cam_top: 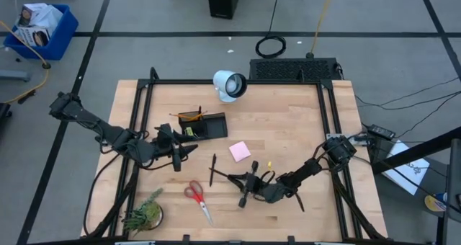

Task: Pick and place office supplies into organizer
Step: Put the black pen into the black desk organizer

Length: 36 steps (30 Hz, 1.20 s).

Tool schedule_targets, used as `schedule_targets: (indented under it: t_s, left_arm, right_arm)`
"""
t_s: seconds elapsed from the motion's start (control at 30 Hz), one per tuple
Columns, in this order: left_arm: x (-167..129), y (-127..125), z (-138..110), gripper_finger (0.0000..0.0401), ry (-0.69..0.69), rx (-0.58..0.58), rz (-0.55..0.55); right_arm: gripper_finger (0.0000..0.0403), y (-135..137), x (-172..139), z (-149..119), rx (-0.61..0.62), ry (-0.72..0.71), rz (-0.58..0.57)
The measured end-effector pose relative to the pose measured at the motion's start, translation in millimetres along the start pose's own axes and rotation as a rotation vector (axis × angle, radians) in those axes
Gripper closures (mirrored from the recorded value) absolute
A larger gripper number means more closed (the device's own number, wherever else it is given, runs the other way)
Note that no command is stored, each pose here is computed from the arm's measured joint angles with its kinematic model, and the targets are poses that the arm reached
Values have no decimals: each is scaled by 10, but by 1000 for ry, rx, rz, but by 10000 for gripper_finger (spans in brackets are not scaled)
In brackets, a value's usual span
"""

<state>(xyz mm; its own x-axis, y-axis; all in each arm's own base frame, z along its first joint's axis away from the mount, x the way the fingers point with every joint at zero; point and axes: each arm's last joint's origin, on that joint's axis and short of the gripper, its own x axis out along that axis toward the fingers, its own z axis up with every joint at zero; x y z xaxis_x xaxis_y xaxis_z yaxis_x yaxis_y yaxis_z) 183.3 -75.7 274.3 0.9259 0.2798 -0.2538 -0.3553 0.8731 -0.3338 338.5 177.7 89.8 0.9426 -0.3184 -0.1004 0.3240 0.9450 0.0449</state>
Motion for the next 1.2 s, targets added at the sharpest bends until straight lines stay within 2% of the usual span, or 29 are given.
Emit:
schedule_targets:
  t_s: [0.17,0.33,0.53,0.8,1.2]
  left_arm:
    - [-4,-57,41,213,1,-52,-99]
    - [-7,-83,69,213,-10,-86,-139]
    - [18,-114,80,213,-35,-112,-148]
    - [181,-185,-83,213,2,-58,-110]
    - [220,-221,-146,213,23,-66,-115]
  right_arm:
    - [375,18,-9,147,18,-109,14]
    - [373,-18,12,292,35,-214,24]
    - [377,-123,143,355,38,-246,30]
    - [379,-251,396,508,55,-304,68]
    - [379,-276,507,632,34,-355,71]
